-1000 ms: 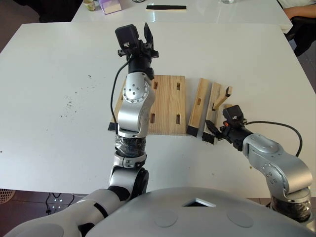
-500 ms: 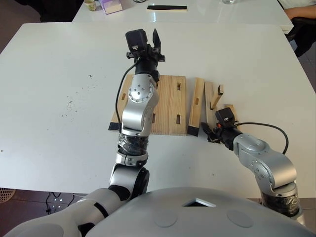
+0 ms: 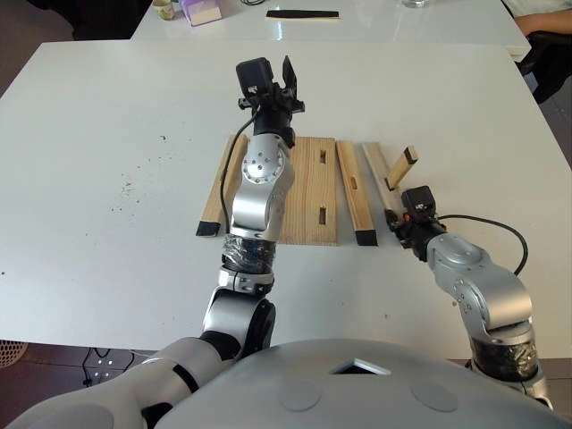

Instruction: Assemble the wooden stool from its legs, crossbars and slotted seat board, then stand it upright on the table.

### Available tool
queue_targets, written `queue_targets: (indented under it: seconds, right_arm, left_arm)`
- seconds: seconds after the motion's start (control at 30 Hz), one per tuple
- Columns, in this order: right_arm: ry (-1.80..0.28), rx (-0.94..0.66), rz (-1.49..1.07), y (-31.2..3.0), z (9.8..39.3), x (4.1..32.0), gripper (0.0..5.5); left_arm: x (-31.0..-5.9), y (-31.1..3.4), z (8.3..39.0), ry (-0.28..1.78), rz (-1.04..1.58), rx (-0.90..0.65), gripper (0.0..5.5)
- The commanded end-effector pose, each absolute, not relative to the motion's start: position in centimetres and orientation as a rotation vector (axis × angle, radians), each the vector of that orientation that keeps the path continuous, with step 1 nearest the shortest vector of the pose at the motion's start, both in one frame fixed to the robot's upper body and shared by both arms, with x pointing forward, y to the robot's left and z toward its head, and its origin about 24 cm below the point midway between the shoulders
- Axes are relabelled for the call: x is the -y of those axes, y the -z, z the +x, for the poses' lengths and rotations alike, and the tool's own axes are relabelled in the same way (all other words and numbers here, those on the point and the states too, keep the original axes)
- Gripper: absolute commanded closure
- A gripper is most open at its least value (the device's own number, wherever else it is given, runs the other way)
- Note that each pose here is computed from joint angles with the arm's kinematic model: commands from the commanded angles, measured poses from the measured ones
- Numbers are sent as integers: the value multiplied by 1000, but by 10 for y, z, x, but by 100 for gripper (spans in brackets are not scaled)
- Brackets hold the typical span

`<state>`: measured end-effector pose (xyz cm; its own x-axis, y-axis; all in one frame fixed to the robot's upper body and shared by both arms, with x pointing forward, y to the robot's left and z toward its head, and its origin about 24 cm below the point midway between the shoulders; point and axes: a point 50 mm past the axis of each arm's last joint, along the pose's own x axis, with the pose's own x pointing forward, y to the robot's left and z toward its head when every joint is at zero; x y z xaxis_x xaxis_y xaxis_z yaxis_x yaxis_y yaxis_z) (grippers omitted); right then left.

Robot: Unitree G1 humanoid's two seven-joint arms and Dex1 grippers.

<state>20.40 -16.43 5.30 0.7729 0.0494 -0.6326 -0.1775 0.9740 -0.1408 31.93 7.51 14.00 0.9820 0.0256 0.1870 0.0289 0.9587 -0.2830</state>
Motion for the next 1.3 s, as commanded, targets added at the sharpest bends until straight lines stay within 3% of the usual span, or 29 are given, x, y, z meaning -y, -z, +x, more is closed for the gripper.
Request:
queue_targets:
  seconds: [0.03,0.13,0.27,0.43,0.53,0.63,0.9,1.3]
  right_arm:
    - [-68,-571,-91,-74,232,166,344]
    - [-101,-366,120,-119,279,161,344]
    - [-347,-114,557,-189,331,153,344]
    - [-896,103,636,-246,326,143,344]
    - [-1180,150,535,-250,304,150,344]
    - [-1302,139,472,-253,301,155,344]
    - [-1478,9,304,-242,292,158,344]
    - [-1602,-45,260,-227,277,151,344]
  left_arm:
    - [-98,-164,322,-59,-329,283,317]
    - [-128,-178,328,-63,-486,267,317]
    - [-142,-204,331,221,-765,256,317]
    - [-148,-231,320,539,-853,286,317]
    - [-139,-239,306,790,-830,257,278]
    - [-143,-248,287,973,-882,297,233]
    - [-142,-264,251,1257,-842,258,227]
    - [-138,-257,253,1322,-636,152,227]
